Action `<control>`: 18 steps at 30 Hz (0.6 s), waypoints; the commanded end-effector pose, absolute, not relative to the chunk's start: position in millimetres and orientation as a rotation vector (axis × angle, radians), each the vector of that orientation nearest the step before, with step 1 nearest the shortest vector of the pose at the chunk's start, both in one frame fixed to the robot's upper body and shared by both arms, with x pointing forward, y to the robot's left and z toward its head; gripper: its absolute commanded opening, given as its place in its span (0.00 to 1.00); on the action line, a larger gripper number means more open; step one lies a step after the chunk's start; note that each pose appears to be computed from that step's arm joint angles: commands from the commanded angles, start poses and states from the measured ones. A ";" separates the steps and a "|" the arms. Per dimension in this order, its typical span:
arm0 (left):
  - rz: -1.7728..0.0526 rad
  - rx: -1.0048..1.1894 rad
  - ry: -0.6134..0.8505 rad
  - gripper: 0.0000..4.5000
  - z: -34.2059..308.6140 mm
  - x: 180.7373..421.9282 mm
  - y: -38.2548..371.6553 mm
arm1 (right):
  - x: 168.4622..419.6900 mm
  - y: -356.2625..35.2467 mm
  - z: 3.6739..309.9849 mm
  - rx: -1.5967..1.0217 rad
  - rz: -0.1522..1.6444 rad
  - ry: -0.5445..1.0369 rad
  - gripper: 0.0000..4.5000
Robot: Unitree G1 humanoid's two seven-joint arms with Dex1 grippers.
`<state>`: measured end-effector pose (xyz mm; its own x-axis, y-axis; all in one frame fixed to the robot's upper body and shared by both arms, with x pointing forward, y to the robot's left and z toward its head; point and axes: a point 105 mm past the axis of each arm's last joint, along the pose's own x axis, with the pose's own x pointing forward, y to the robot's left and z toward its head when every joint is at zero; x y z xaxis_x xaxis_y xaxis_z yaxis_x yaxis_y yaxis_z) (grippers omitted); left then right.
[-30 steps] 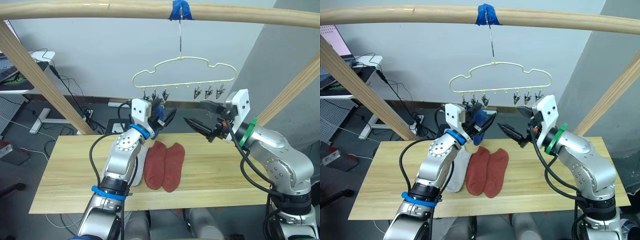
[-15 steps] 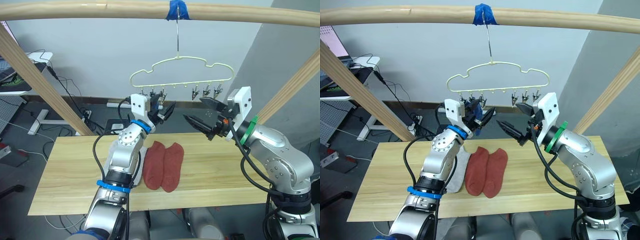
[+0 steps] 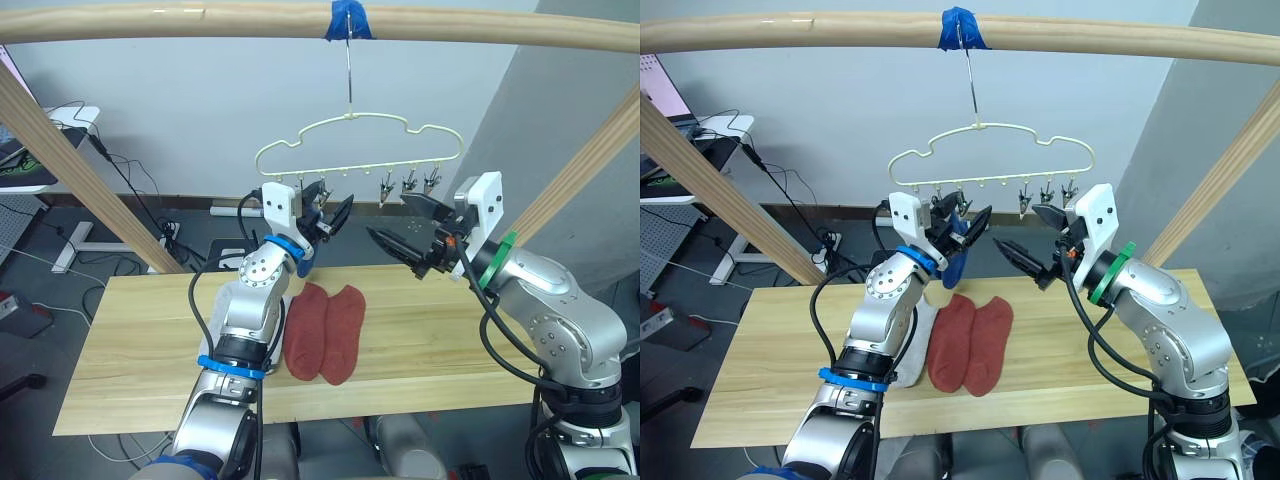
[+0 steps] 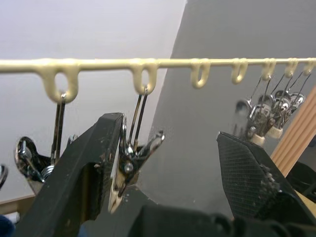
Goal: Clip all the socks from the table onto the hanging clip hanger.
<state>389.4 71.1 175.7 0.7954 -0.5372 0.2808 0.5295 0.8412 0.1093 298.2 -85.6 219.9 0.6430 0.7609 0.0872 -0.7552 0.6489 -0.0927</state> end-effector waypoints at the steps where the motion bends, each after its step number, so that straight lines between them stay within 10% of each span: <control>1: -0.575 0.030 -0.368 0.75 190.6 388.5 68.0 | 292.7 -83.1 233.2 -0.067 0.878 -0.177 1.00; 11: -0.558 0.045 -0.371 0.75 190.0 392.8 68.7 | 292.9 -85.2 232.5 -0.070 0.869 -0.175 1.00; 18: -0.539 0.051 -0.374 0.34 191.2 396.8 73.1 | 291.4 -84.9 230.5 -0.067 0.869 -0.171 1.00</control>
